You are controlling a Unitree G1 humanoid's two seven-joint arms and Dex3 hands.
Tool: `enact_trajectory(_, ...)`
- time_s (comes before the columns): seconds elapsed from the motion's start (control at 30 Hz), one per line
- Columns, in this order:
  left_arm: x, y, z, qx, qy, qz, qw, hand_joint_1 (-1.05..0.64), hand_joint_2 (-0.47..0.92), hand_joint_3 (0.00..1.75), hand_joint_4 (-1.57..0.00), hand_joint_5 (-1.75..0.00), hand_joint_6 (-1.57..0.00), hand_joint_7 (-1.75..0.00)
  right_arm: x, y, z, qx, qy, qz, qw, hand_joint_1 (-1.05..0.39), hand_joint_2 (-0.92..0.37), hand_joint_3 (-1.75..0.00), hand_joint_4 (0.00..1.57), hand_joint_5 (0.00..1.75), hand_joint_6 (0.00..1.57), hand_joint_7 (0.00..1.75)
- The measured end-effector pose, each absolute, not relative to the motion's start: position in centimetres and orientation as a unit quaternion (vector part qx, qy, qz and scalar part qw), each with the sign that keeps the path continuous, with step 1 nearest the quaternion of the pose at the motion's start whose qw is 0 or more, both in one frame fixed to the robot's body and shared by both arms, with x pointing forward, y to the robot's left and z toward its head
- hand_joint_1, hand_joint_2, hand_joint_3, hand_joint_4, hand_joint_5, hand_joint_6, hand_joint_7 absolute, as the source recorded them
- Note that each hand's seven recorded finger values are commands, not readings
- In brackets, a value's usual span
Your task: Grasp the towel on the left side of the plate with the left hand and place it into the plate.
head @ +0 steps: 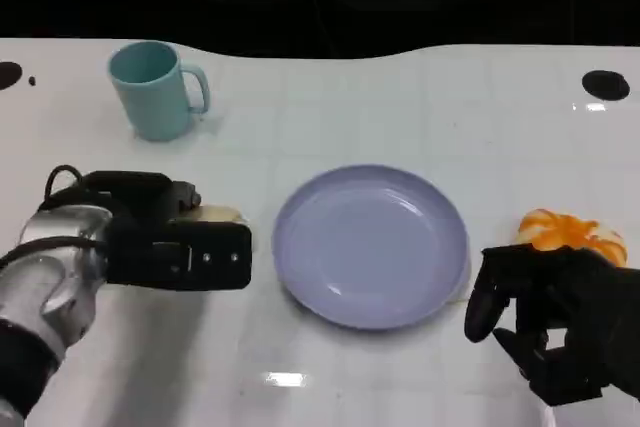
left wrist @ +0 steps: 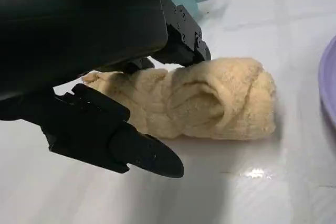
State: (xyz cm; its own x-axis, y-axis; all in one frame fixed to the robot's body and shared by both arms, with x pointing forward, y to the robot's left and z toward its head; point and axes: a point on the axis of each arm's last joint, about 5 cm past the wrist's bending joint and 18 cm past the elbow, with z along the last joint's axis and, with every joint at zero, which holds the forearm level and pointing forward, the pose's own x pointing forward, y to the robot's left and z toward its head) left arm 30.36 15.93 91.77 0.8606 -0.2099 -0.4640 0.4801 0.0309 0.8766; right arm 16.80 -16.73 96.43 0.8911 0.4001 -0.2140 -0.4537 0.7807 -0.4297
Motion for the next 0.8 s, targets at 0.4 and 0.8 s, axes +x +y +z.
enact_trajectory(0.4,30.7,15.6,89.4,0.67,0.082,-0.232,0.7,-0.26,0.92,0.25,-0.8,-1.05,-0.96,-0.52,16.8,-16.7,96.4,-0.24,0.056,0.227,0.942,0.01,-0.55,-1.1,0.74,1.75,0.72,1.42)
enact_trajectory(0.8,29.9,16.3,88.5,0.618,0.024,-0.149,0.771,-0.19,0.86,0.4,-0.84,-1.75,-0.6,-1.59,16.7,-16.7,96.6,-0.239,0.059,0.227,0.942,0.0,-0.54,-1.11,0.74,1.75,0.72,1.42)
